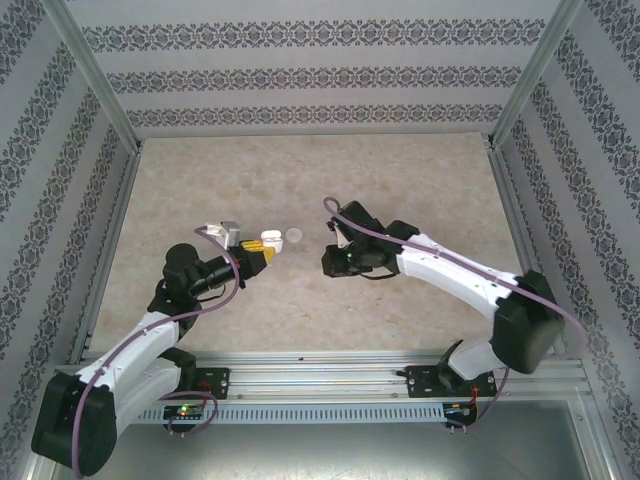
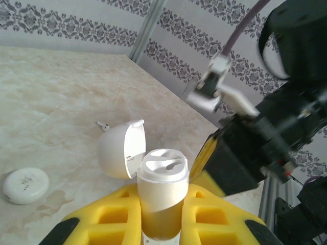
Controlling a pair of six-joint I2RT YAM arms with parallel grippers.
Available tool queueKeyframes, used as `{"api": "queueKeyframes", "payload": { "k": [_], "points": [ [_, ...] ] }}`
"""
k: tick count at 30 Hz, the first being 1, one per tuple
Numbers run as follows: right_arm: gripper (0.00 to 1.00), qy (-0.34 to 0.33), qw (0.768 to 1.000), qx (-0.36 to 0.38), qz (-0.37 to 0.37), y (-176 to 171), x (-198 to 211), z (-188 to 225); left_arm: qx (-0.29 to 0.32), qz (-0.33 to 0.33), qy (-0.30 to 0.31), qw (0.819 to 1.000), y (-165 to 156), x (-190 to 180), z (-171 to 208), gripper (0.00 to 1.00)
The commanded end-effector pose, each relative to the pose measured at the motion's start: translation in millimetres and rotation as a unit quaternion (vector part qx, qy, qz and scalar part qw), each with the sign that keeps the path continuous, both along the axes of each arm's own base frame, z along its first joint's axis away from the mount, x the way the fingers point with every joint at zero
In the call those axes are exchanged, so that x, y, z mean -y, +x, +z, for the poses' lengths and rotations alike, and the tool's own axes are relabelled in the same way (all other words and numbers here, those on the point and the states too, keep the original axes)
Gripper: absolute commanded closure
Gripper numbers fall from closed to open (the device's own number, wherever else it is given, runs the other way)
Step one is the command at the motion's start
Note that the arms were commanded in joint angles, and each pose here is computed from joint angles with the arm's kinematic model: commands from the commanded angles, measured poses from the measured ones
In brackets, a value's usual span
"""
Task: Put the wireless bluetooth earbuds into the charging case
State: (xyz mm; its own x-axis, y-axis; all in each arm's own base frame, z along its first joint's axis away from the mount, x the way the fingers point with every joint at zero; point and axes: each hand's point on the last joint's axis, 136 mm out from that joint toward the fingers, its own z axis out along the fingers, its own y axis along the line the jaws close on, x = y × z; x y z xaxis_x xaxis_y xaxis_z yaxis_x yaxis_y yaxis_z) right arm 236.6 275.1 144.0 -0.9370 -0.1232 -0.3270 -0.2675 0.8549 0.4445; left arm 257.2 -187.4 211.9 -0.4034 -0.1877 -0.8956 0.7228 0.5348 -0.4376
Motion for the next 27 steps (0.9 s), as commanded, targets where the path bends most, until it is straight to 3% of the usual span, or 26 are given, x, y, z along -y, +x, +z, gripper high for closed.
{"api": "queueKeyframes", "payload": {
  "k": [1, 8, 14, 20, 27],
  "points": [
    [0.84, 0.070, 0.996, 0.059, 0.010, 0.3, -5.2, 47.2, 0.073, -0.044, -0.010, 0.996, -2.6, 19.3, 33.9, 1.00],
    [0.84, 0.187, 0.968, 0.162, 0.035, -0.7, -19.7, 130.3, 0.112, -0.060, -0.014, 0.992, 0.1, 48.0, 46.9, 1.00],
    [0.84, 0.231, 0.943, 0.235, 0.051, -1.9, -31.2, 173.0, 0.146, -0.051, -0.010, 0.988, -1.7, 62.0, 58.2, 1.00],
    [0.83, 0.270, 0.919, 0.282, 0.049, 0.1, -47.8, 193.5, 0.170, -0.032, -0.025, 0.985, -7.8, 62.7, 65.2, 1.00],
    [0.84, 0.261, 0.921, 0.282, 0.055, -1.7, -52.0, 187.1, 0.178, -0.036, -0.039, 0.983, -14.3, 61.3, 78.5, 1.00]
  ]
}}
